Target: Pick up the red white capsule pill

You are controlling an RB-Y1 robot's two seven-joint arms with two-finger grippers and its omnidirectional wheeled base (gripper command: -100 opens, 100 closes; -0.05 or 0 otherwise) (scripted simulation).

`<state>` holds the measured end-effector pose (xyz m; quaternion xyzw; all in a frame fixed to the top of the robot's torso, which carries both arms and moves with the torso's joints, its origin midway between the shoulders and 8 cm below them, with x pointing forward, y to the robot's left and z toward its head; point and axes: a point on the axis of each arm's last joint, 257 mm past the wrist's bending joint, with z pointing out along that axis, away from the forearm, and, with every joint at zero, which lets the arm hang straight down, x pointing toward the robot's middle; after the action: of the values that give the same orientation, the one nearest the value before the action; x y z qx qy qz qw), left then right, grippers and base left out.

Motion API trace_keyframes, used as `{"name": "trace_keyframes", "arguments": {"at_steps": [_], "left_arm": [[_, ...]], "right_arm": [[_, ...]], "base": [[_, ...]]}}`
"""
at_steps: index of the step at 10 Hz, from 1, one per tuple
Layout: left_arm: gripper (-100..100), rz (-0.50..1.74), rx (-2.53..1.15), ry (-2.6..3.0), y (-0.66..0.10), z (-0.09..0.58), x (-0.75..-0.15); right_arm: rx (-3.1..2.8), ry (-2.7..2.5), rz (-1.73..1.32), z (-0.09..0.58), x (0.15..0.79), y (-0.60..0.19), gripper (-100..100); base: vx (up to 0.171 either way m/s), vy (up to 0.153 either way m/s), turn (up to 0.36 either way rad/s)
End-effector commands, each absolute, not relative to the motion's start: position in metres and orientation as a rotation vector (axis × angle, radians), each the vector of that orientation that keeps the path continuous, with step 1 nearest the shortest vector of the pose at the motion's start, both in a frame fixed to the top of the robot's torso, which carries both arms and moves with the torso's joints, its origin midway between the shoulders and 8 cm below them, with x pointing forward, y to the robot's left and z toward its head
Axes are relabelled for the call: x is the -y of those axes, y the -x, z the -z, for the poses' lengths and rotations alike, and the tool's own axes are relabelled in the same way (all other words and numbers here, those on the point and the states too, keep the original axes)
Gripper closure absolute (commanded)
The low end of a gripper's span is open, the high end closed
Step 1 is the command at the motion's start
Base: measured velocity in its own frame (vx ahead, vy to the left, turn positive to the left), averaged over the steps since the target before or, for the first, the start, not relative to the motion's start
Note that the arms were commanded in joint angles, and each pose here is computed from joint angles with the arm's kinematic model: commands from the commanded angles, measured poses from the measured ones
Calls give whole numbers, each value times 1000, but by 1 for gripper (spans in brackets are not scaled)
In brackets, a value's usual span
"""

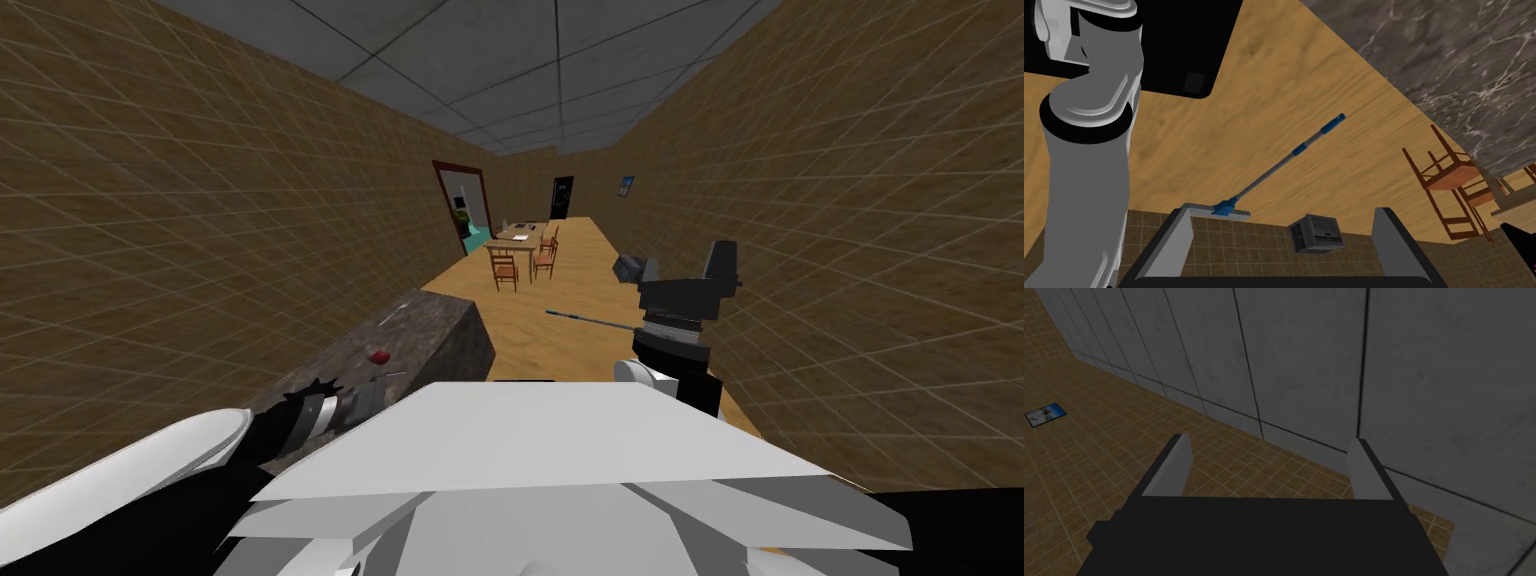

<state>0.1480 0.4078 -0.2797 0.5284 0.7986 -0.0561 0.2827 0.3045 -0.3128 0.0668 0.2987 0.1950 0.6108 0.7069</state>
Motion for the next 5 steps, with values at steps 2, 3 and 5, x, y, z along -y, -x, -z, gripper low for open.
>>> {"name": "trace_keyframes", "arguments": {"at_steps": [2,3,5], "left_arm": [[-100,143,-2227,-1569,-111,300,-442],[-100,128,-2229,-1595,-109,302,-446],[-100,127,-2266,-1671,-91,309,-462]], "right_arm": [[-433,-663,-1357,-67,313,-305,0],[-433,-663,-1357,-67,313,-305,0],[-433,-663,-1357,-67,313,-305,0]], "base": [[51,71,-398],[46,77,-238],[32,61,-257]]}}
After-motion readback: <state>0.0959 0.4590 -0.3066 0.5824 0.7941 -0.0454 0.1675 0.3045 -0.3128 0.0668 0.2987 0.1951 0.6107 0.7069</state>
